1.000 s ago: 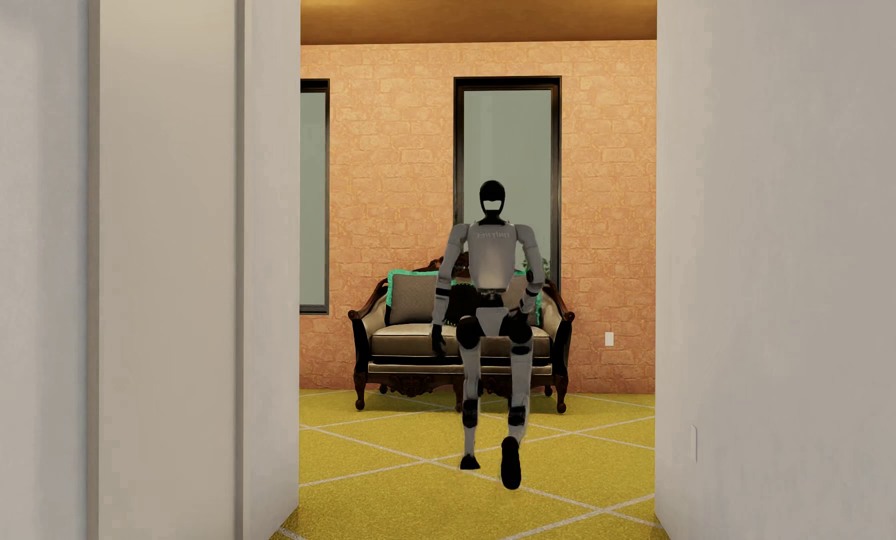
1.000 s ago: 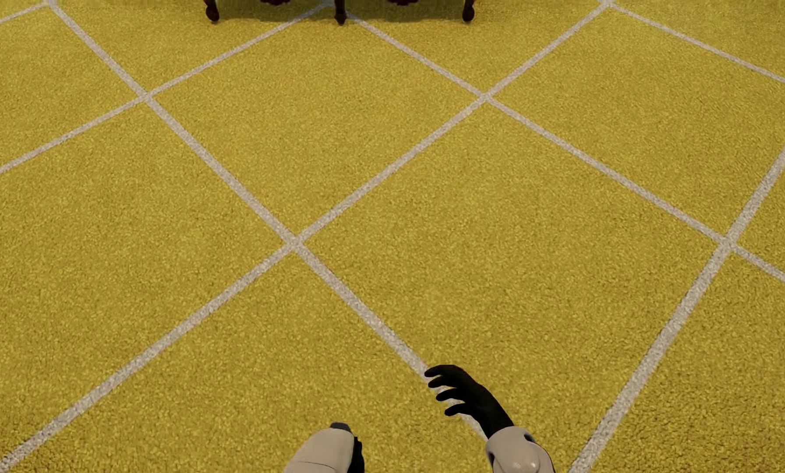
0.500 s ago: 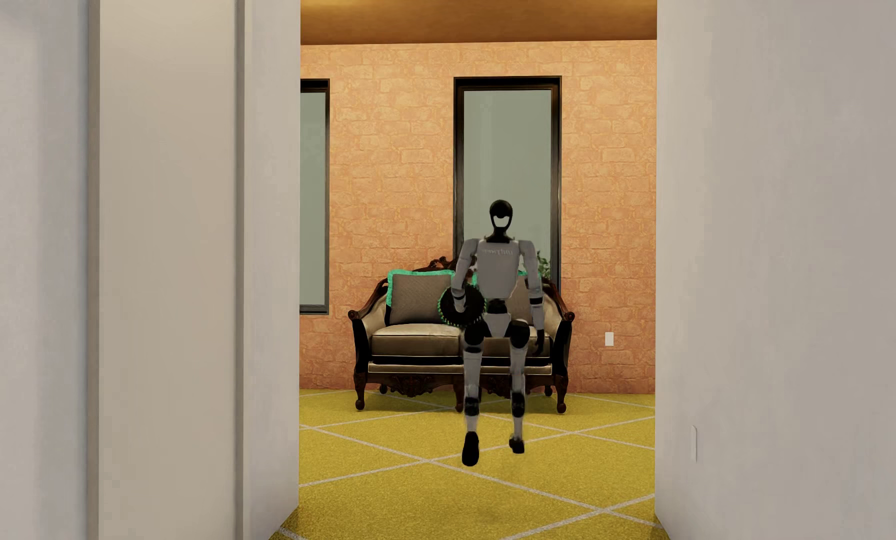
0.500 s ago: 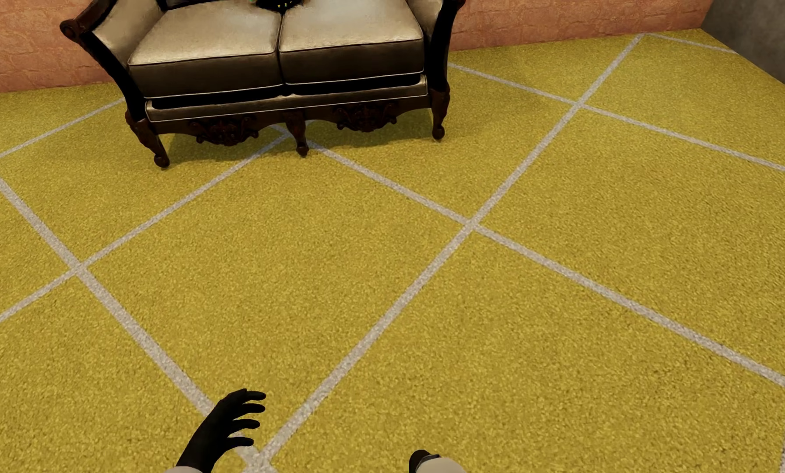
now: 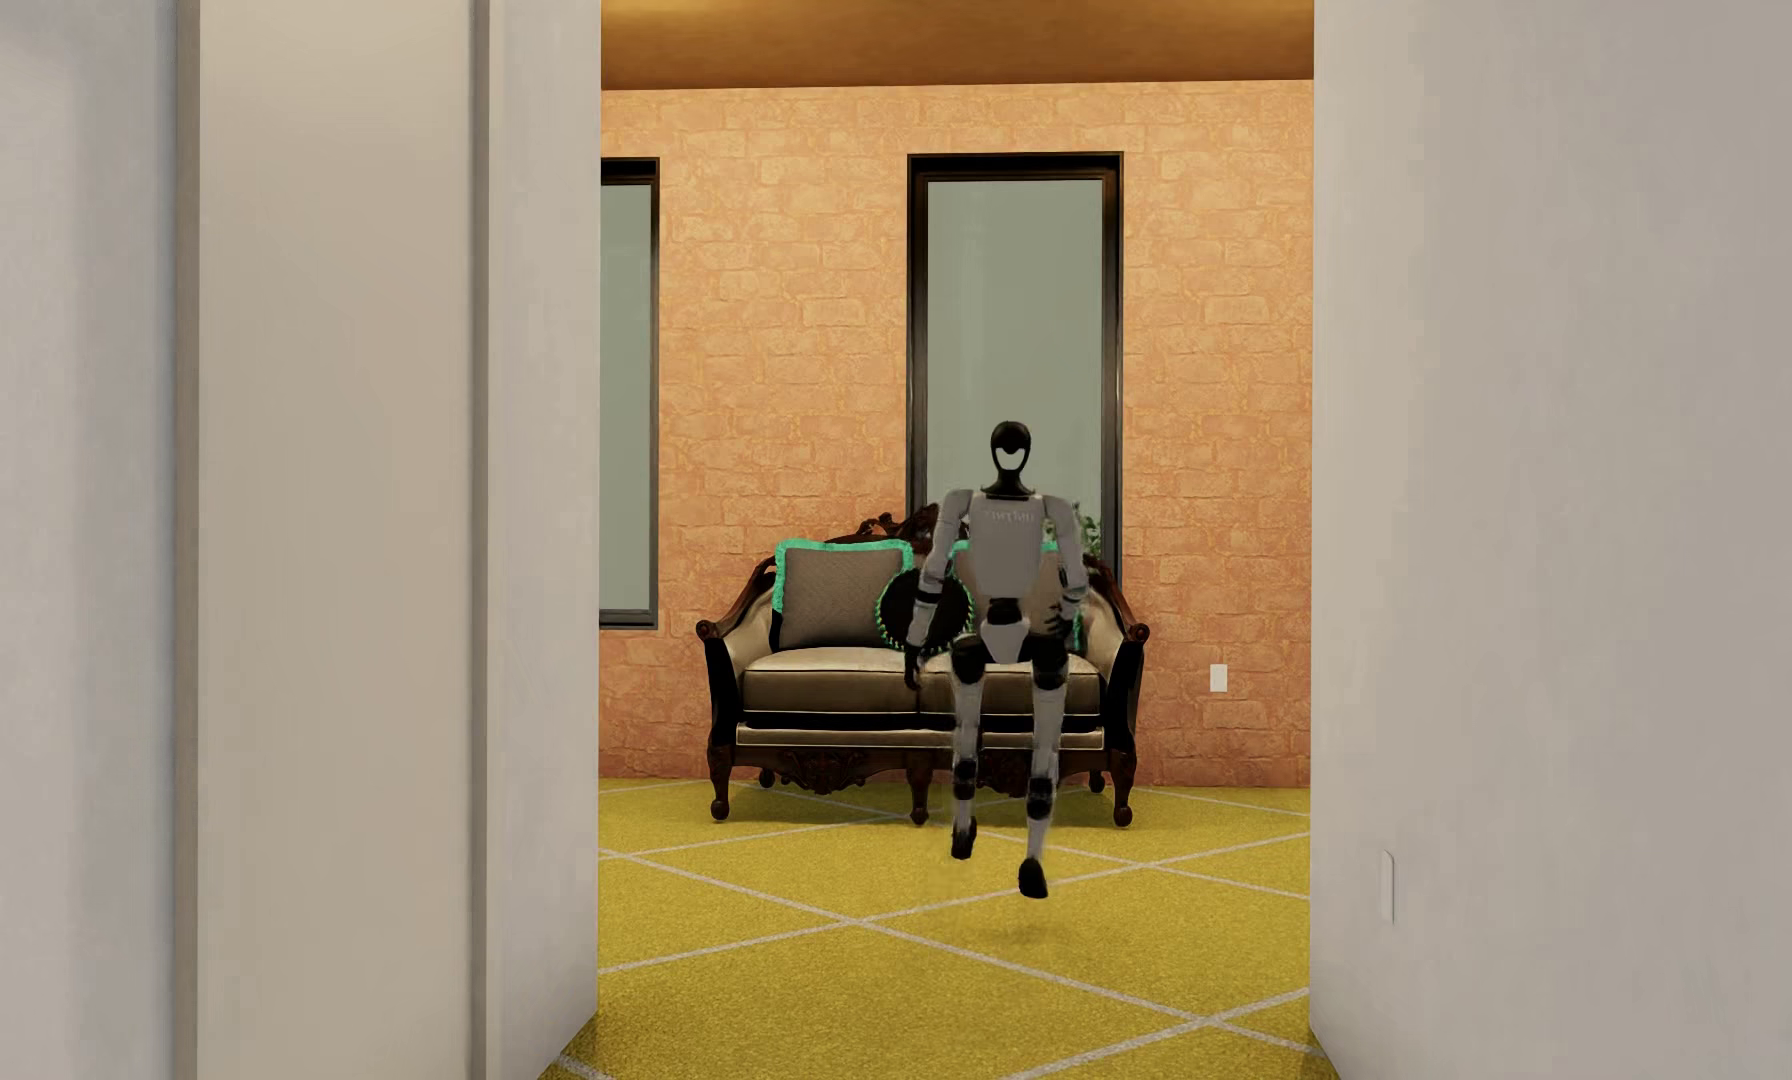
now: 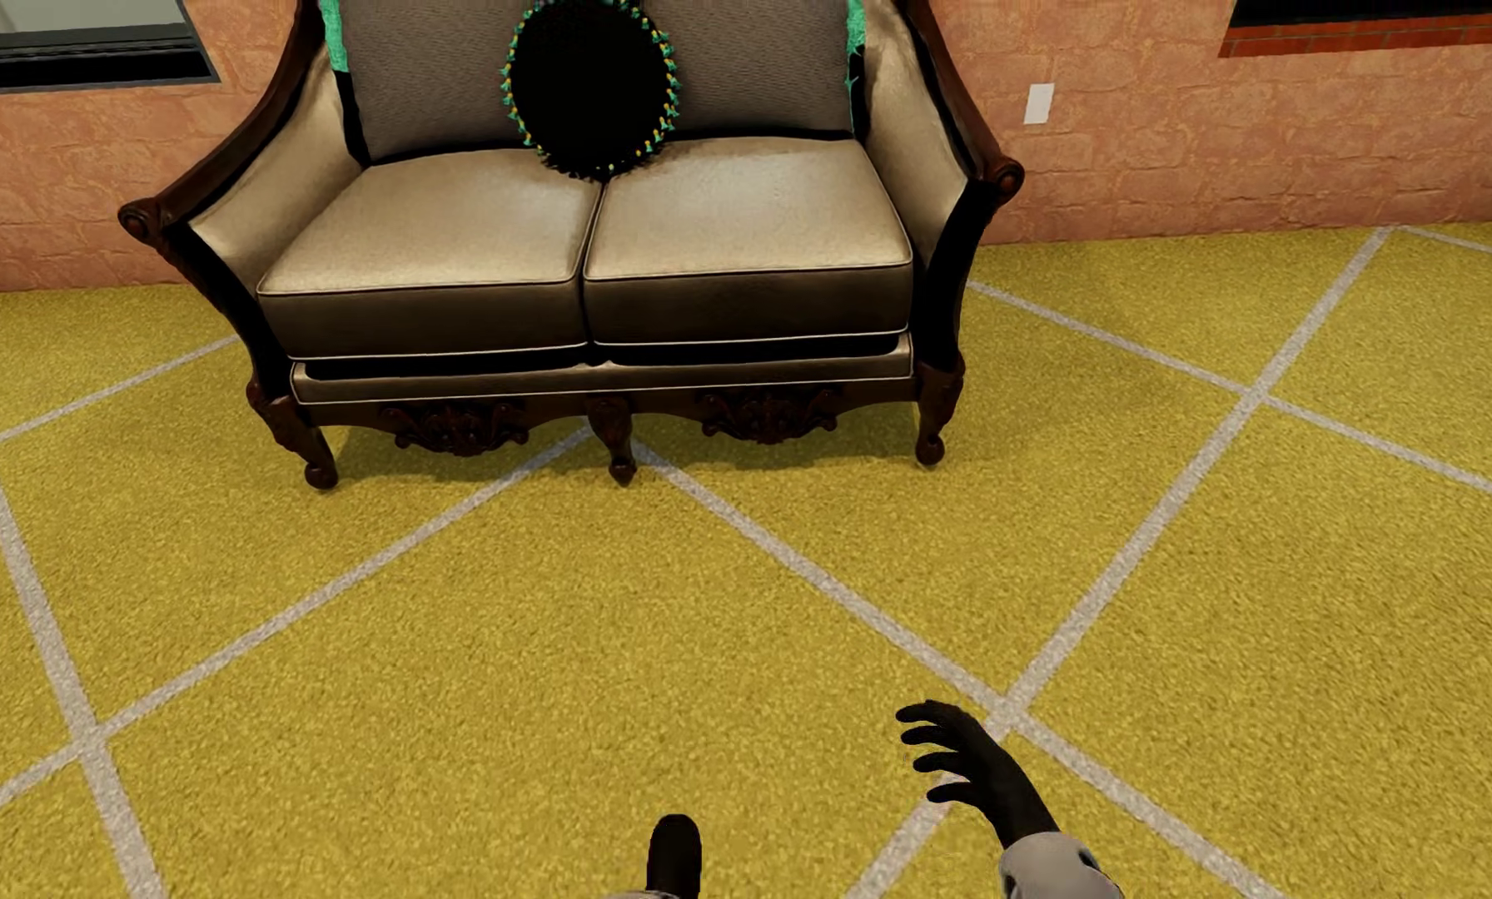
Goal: Walk towards the dark sofa
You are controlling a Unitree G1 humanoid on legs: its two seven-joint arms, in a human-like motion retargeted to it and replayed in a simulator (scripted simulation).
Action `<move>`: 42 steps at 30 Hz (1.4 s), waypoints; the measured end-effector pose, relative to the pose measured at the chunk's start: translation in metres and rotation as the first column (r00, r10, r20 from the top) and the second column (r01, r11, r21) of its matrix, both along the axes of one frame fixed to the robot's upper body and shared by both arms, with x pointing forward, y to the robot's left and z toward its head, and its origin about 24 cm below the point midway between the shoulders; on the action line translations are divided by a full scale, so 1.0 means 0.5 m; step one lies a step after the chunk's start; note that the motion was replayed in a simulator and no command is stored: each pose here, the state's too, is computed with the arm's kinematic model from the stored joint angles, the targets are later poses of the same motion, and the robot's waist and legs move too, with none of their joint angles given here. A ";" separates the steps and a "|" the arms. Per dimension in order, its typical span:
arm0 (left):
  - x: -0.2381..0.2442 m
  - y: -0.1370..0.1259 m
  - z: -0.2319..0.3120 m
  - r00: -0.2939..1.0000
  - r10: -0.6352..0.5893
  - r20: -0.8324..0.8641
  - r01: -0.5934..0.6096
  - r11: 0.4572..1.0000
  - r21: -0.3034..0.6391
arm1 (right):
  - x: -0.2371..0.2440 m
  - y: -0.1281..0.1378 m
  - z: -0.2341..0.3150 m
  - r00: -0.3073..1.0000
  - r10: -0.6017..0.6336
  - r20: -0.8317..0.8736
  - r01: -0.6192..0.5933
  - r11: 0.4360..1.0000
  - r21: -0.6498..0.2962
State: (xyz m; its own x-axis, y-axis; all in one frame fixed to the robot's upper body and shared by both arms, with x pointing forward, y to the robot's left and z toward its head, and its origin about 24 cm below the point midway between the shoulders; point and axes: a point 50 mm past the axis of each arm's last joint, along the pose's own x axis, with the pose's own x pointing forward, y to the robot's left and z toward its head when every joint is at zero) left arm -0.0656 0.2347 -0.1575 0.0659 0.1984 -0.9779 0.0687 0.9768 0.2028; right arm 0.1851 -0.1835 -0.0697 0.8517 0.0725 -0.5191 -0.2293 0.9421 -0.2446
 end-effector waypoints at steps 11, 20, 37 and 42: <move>0.334 -0.012 0.062 0.832 -0.113 0.544 0.119 0.993 0.025 | -0.212 0.024 -0.155 0.870 0.107 -0.482 -0.146 0.988 -0.043; 0.441 -0.059 0.143 0.643 -0.183 0.744 0.229 0.972 0.042 | -0.281 -0.031 -0.161 0.836 -0.058 -0.546 0.013 0.996 -0.086; 0.195 -0.078 0.000 0.921 -0.259 0.290 0.292 0.953 -0.077 | -0.199 0.029 -0.139 0.898 0.101 -0.428 -0.122 0.992 -0.023; 0.257 -0.099 0.014 0.875 -0.281 0.393 0.335 0.939 -0.075 | -0.231 0.010 -0.156 0.865 0.067 -0.498 -0.107 0.993 -0.051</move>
